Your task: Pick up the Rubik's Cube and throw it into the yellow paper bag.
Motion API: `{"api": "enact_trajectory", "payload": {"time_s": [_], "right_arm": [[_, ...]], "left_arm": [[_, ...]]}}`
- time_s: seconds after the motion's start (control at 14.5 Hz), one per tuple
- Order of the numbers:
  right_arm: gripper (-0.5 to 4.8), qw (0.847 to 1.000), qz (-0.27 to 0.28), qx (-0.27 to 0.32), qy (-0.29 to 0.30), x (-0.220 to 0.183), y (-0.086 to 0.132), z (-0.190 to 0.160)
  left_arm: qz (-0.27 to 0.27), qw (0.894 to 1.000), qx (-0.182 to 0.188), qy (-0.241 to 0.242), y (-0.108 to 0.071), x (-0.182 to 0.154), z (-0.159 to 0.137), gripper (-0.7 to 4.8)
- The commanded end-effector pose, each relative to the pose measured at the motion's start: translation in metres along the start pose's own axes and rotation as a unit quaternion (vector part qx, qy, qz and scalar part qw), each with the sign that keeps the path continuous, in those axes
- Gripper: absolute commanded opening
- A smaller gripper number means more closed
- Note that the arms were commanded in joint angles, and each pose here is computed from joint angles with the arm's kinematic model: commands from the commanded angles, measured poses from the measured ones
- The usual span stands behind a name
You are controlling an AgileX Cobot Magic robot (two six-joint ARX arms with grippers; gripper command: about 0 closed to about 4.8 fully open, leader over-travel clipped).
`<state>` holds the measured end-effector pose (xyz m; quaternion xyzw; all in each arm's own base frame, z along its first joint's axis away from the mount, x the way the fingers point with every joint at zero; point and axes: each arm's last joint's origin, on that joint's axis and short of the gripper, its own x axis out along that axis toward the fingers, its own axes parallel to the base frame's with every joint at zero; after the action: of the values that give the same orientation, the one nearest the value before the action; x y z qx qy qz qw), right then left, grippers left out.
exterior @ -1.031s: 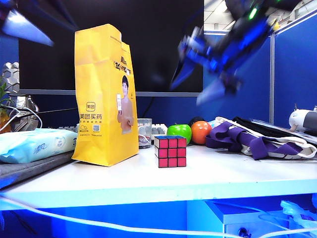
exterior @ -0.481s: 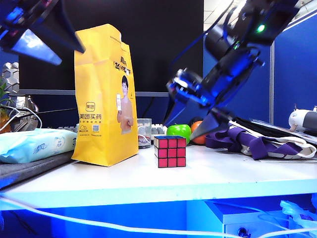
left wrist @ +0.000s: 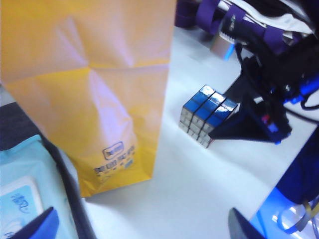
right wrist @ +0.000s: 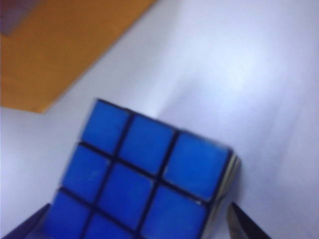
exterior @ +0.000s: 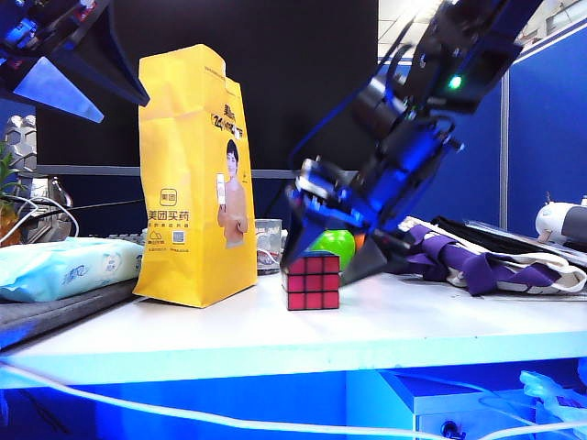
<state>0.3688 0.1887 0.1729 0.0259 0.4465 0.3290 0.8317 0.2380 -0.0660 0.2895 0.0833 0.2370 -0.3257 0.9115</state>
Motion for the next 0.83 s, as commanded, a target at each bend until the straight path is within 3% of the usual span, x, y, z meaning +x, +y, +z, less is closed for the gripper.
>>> {"api": "enact_trajectory", "payload": {"time_s": [0.07,0.62,0.76,0.83], "right_arm": [[4.79,0.999,-0.03,-0.015,-0.018,0.01,0.003,0.002],[4.64,0.995,-0.081,-0.012,-0.052,0.023,0.007,0.006],[2.49,0.996,-0.082,-0.01,-0.046,0.027,0.005,0.003],[1.9,0.996,-0.082,-0.01,-0.046,0.028,0.004,0.003]], "left_arm": [[-0.004,1.0,0.0,-0.008,-0.002,0.0,0.003,4.79],[0.002,1.0,0.001,-0.008,-0.002,0.0,0.003,4.79],[0.009,1.0,0.004,-0.009,-0.001,0.0,0.004,4.79],[0.01,1.0,0.004,-0.01,-0.001,0.0,0.004,4.79]]}}
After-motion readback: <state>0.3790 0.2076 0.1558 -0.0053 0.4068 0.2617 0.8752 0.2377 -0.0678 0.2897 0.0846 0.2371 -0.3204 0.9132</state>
